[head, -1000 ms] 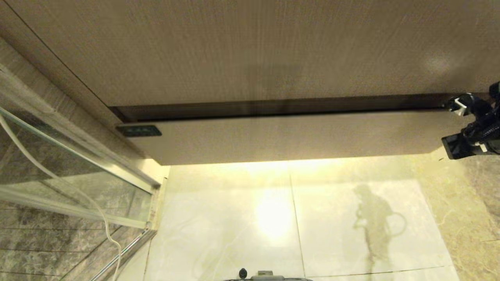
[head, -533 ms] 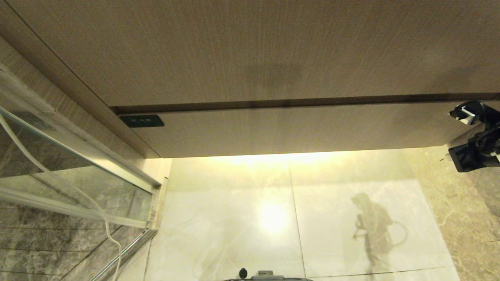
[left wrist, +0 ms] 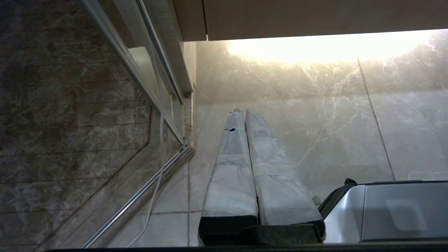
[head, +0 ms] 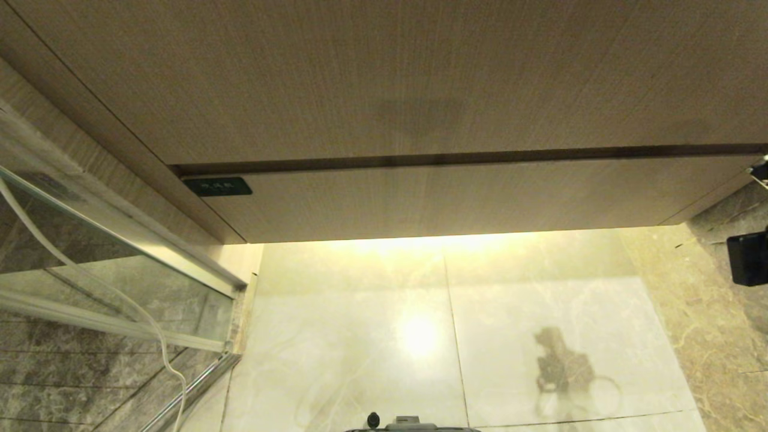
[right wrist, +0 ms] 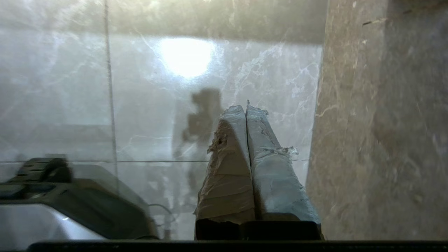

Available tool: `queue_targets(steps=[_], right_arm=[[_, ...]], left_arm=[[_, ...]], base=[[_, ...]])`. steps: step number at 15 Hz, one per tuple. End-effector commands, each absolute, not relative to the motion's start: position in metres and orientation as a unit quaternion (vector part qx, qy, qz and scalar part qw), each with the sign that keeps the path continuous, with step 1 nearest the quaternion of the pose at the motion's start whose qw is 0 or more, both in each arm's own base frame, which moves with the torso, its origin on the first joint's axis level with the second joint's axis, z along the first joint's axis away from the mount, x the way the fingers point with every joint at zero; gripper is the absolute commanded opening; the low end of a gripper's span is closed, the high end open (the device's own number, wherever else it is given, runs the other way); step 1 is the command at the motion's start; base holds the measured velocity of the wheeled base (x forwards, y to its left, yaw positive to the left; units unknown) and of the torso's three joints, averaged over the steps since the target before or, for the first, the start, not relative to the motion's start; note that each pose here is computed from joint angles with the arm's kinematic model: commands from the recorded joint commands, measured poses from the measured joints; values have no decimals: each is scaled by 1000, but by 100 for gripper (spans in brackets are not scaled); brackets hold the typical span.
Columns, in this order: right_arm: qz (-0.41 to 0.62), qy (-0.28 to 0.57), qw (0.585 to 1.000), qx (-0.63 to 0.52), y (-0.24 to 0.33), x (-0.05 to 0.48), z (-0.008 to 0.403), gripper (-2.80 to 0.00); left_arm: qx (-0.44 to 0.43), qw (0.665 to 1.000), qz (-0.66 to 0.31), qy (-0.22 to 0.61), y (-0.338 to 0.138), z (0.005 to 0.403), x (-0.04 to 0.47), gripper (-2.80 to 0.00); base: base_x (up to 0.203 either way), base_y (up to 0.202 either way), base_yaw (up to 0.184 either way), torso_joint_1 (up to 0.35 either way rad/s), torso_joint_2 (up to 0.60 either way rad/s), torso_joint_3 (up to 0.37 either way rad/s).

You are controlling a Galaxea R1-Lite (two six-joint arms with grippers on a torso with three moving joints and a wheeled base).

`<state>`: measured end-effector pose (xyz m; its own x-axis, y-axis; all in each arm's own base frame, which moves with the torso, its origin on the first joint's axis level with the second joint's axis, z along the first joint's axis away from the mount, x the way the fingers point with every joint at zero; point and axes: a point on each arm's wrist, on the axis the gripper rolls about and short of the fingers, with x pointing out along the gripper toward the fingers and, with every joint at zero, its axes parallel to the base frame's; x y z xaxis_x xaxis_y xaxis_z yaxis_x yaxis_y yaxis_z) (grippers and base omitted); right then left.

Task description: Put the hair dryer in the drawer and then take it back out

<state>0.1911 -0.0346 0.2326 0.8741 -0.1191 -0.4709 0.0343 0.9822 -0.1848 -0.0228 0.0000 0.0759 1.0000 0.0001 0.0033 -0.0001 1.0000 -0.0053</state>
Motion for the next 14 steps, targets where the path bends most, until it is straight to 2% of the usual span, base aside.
queue_targets(steps=[1,4,6,9,12,14], right_arm=[[-29,194,977,-87,-20,136,243,-280],[0,151,985,-84,-5,58,223,-280],[21,122,989,-82,1,19,188,-280],[51,75,993,-69,3,-4,128,-280],[58,43,995,-62,3,-9,112,-280],[45,-20,997,-64,2,-22,98,-280]], left_arm=[[-3,1000,0,-1,0,76,-23,-280],[-3,1000,0,-1,0,76,-23,-280],[-3,1000,1,-1,0,76,-23,-280],[-3,1000,1,-2,0,76,-23,-280],[-3,1000,1,-2,0,76,-23,-280],[-3,1000,0,-1,0,76,-23,-280]], base=[[0,0,0,0,0,0],[0,0,0,0,0,0],[0,0,0,0,0,0],[0,0,0,0,0,0],[0,0,0,0,0,0],[0,0,0,0,0,0]])
